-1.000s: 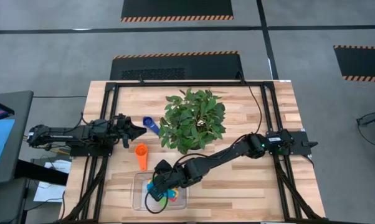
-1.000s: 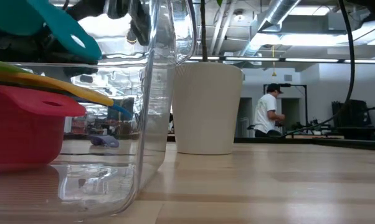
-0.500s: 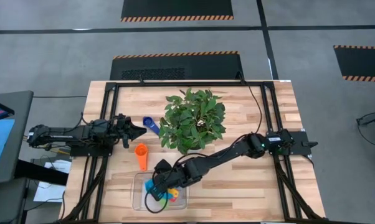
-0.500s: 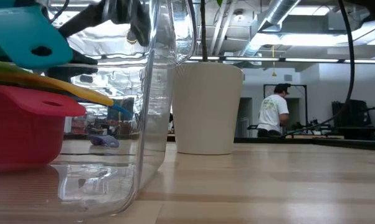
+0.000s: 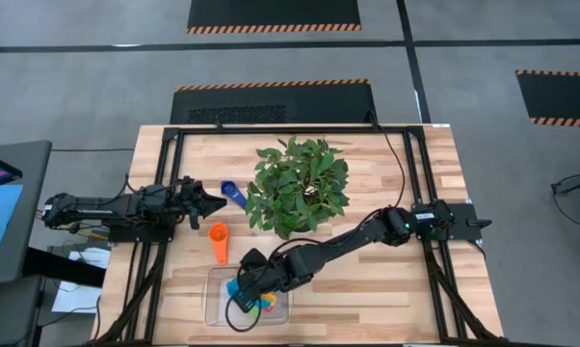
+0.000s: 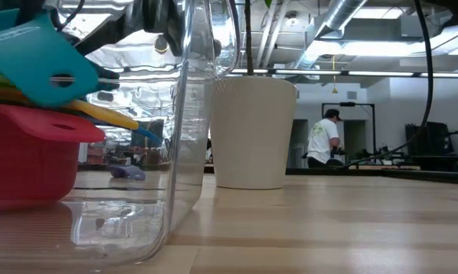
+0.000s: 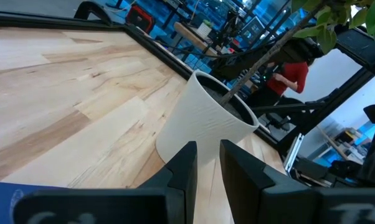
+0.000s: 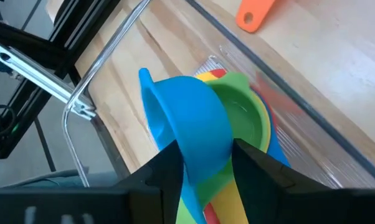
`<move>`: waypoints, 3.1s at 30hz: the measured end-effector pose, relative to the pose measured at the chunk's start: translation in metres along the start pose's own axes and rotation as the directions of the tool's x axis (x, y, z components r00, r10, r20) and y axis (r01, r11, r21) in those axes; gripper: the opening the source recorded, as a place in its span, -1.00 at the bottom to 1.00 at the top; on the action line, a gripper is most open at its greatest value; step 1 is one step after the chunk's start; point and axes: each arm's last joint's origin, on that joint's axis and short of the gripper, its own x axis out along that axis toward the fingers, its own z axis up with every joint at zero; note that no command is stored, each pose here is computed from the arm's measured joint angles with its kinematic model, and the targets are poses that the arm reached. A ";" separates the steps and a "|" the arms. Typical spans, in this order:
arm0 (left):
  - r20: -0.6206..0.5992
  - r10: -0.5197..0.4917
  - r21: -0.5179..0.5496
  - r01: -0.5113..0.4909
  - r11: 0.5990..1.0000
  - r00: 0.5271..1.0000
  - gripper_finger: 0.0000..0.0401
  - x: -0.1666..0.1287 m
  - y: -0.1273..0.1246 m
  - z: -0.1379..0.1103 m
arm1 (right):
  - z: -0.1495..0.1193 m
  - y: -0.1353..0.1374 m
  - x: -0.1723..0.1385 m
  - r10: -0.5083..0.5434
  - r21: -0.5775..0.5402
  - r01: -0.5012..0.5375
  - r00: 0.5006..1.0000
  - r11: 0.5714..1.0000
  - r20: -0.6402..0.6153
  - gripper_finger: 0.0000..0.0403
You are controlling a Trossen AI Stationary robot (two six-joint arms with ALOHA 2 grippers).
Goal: Nest measuring cups in basket
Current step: Stack the light blue measuring cup on the green measuring cup, then adjust the measuring cups inside the transparent bin
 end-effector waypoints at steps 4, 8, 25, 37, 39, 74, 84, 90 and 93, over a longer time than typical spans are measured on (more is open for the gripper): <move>0.000 0.000 0.000 0.000 1.000 1.000 -0.71 0.000 0.000 0.000 | -0.001 0.000 0.000 0.000 -0.001 0.000 1.000 1.000 -0.001 -0.13; 0.000 0.000 0.000 0.000 1.000 1.000 -0.71 0.000 0.000 0.000 | 0.000 0.000 0.000 0.000 -0.001 0.000 1.000 1.000 -0.001 -0.09; 0.000 0.000 0.000 0.000 1.000 1.000 -0.71 0.000 0.000 0.000 | -0.003 0.002 0.000 0.050 0.006 -0.050 0.993 0.999 -0.103 -0.19; 0.000 0.000 0.000 0.000 1.000 1.000 -0.71 0.000 0.000 0.000 | -0.014 0.009 -0.003 0.166 0.036 -0.163 0.938 0.986 -0.303 -0.26; 0.000 0.000 0.000 0.000 1.000 1.000 -0.71 0.000 0.000 0.000 | -0.017 0.016 -0.004 0.223 -0.019 -0.240 0.925 0.971 -0.308 -0.28; -0.021 -0.493 0.210 0.486 0.848 0.870 -0.99 -0.059 -0.109 0.122 | -0.076 0.055 -0.099 0.146 -0.220 -0.166 0.984 0.961 -0.105 -0.94; -0.382 -0.174 0.229 0.276 0.933 0.908 -1.00 -0.021 -0.145 0.142 | -0.114 0.020 -0.187 -0.306 -0.117 0.324 0.941 0.939 0.148 -0.96; -0.608 -0.097 0.233 0.295 0.927 0.788 -1.00 0.027 -0.180 0.115 | -0.126 0.009 -0.190 -0.401 -0.141 0.423 0.902 0.895 0.161 -0.94; -0.670 -0.068 0.285 0.342 0.896 0.739 -1.00 0.047 -0.208 0.097 | -0.125 0.004 -0.182 -0.430 -0.136 0.452 0.888 0.882 0.162 -0.95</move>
